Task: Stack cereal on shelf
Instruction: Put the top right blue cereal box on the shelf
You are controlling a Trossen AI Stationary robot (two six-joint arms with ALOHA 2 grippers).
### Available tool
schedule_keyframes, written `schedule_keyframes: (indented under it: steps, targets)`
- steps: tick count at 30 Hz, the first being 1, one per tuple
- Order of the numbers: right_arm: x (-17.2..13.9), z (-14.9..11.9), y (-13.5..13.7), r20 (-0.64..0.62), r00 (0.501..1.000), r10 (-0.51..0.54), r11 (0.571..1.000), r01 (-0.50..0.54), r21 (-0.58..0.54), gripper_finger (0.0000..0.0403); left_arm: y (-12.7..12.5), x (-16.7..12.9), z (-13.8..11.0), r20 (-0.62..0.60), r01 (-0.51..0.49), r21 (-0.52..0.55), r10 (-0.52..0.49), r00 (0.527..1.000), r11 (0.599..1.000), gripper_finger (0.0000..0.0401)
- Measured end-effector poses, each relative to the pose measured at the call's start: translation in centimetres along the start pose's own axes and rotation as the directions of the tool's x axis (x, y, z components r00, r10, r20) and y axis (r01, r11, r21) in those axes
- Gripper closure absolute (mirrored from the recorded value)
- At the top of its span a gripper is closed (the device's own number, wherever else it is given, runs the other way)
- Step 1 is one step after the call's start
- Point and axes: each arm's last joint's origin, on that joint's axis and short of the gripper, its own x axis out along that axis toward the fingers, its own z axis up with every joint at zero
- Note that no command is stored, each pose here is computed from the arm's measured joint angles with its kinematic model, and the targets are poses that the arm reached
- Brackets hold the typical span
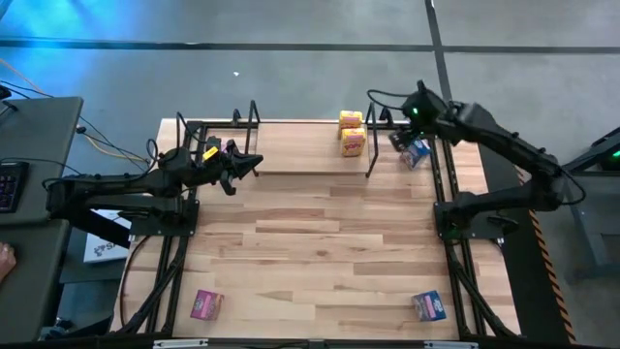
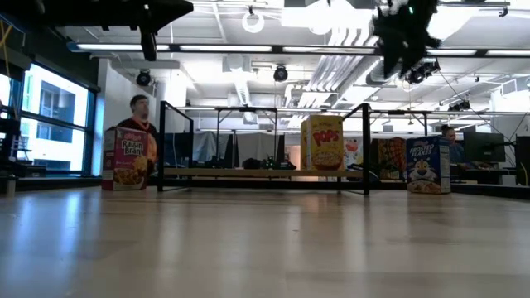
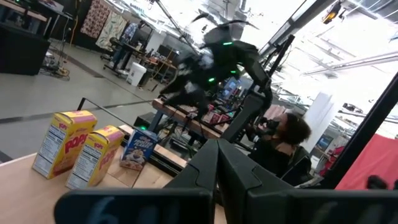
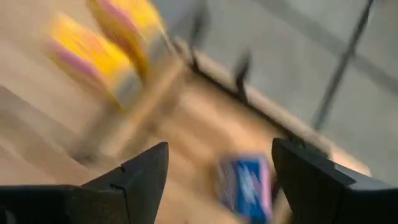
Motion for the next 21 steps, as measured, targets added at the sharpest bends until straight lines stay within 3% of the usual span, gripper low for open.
schedule_keyframes:
  steps: [4, 8, 12, 15, 21]
  targets:
    - [3.8, -1.5, -2.4, -0.158, 0.987, -0.020, 0.999, 0.028, 0.047, 0.0128, 0.0, 0.0, 0.0, 0.000, 0.000, 0.000, 0.000, 1.000, 1.000, 0.0401]
    - [7.0, -3.1, -4.1, -0.218, 0.972, -0.087, 0.987, 0.113, 0.111, 0.0128, 0.0, 0.0, 0.0, 0.001, 0.000, 0.000, 0.000, 1.000, 1.000, 0.0401]
    - [9.0, -3.8, -4.5, -0.187, 0.977, -0.100, 0.980, 0.129, 0.149, 0.0128, 0.1, 0.0, 0.1, 0.003, -0.004, 0.001, 0.004, 1.000, 1.000, 0.0401]
    - [9.7, -3.9, -4.2, -0.152, 0.987, -0.051, 0.985, 0.074, 0.154, 0.0128, 0.1, 0.0, 0.1, 0.007, -0.009, 0.002, 0.009, 1.000, 1.000, 0.0401]
    - [10.6, -4.7, -4.2, -0.215, 0.975, -0.060, 0.990, 0.085, 0.108, 0.0128, 0.1, 0.0, 0.1, 0.008, -0.011, 0.001, 0.011, 1.000, 1.000, 0.0401]
